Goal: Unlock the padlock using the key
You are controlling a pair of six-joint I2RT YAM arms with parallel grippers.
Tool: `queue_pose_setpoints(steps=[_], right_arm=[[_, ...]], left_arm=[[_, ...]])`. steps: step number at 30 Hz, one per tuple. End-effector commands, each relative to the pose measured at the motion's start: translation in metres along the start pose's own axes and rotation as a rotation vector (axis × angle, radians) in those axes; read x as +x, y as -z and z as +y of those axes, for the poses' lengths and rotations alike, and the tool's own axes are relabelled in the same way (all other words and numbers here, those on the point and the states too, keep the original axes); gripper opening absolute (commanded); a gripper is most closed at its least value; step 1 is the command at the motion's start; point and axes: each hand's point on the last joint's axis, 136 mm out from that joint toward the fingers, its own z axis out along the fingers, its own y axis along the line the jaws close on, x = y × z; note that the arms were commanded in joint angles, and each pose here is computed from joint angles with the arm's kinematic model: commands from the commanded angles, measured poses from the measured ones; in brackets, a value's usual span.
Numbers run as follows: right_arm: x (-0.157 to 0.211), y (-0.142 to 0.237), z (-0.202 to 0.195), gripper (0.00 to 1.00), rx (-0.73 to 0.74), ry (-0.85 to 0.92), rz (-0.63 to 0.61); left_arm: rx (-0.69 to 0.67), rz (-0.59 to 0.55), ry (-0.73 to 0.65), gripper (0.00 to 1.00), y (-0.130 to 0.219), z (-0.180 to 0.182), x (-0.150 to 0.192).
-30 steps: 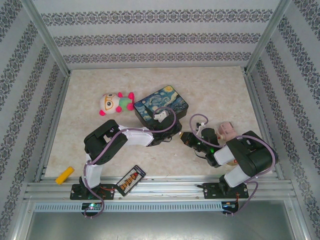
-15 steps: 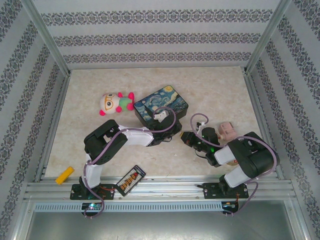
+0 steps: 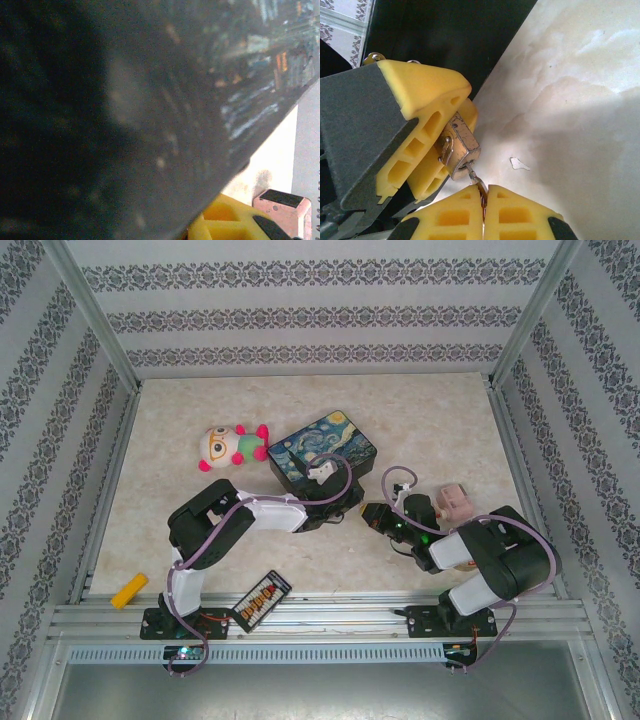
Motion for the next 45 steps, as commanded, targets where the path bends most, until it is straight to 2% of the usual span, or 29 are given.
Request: queue_pose_setpoints(steps=[1, 17, 30, 37, 45], right_arm=[[-0.031, -0.004, 0.053, 0.00, -0.168, 0.072, -0.077], [-0.034, -0.011, 0.056, 0.00, -0.175, 0.056, -0.053], [-0.047, -0.003, 0.094, 0.02, -0.293, 0.184, -0.043], [-0.052, 0.000, 0.082, 0.16, -0.236, 0.168, -0.051], [-0.037, 0.004, 0.041, 0.34, -0.140, 0.081, -0.009]], left_arm=[[0.055, 0.119, -0.001, 0.05, -0.001, -0.018, 0.030], [0.070, 0.142, -0.011, 0.05, -0.001, -0.023, 0.038], [0.072, 0.150, -0.015, 0.05, 0.000, -0.022, 0.040], [0.073, 0.147, -0.015, 0.05, 0.001, -0.023, 0.039], [0.066, 0.105, -0.013, 0.05, 0.006, -0.020, 0.030]])
